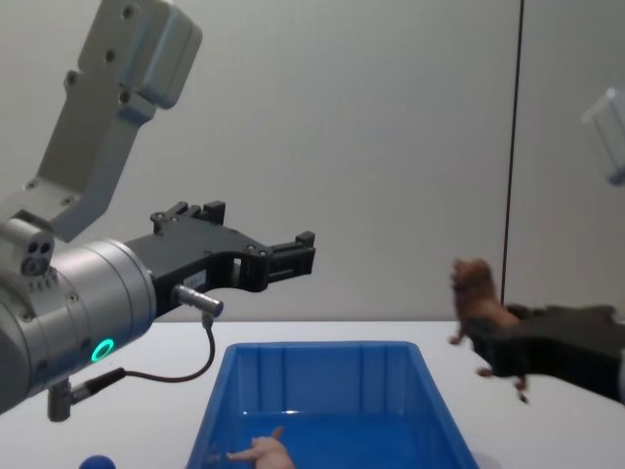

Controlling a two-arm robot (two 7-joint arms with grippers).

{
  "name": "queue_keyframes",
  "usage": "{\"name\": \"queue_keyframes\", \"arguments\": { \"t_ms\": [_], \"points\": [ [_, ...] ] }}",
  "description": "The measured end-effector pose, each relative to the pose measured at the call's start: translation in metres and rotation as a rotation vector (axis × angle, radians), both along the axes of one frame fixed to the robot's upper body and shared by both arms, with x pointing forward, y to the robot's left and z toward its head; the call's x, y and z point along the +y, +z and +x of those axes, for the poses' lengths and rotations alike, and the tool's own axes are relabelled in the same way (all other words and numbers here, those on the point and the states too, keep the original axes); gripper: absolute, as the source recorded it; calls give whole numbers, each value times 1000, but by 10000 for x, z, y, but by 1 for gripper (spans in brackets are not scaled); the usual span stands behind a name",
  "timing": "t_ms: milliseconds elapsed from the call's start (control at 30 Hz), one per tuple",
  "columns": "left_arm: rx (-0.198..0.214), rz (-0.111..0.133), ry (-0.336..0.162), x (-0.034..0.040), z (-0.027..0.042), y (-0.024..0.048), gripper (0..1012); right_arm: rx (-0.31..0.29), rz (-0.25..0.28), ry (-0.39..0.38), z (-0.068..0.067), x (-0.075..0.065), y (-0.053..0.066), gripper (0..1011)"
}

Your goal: Pick up the two dolls from the table and place them into the box.

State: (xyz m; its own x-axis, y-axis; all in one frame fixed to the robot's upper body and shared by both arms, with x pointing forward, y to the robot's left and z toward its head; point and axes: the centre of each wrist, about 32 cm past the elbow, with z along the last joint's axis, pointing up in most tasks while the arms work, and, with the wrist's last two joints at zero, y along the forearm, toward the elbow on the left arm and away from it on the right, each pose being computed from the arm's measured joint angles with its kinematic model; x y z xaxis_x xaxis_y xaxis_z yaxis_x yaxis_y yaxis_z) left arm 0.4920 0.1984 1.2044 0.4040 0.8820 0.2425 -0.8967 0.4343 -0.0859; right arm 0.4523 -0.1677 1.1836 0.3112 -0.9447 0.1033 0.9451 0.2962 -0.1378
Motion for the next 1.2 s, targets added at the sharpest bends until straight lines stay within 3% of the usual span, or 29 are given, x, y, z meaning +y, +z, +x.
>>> {"name": "queue_keyframes", "arguments": {
  "t_ms": [367,800,1067,1200],
  "points": [
    [0,0,0,0,0,0,1002,-16,34,126,147,228,70,334],
    [0,0,0,0,0,0,1002,29,42,173,234,377,4,743],
    [0,0,0,0,0,0,1002,45,34,112,203,341,-51,980],
    [0,0,0,0,0,0,1002,46,30,70,167,292,-71,1001]
  ]
}}
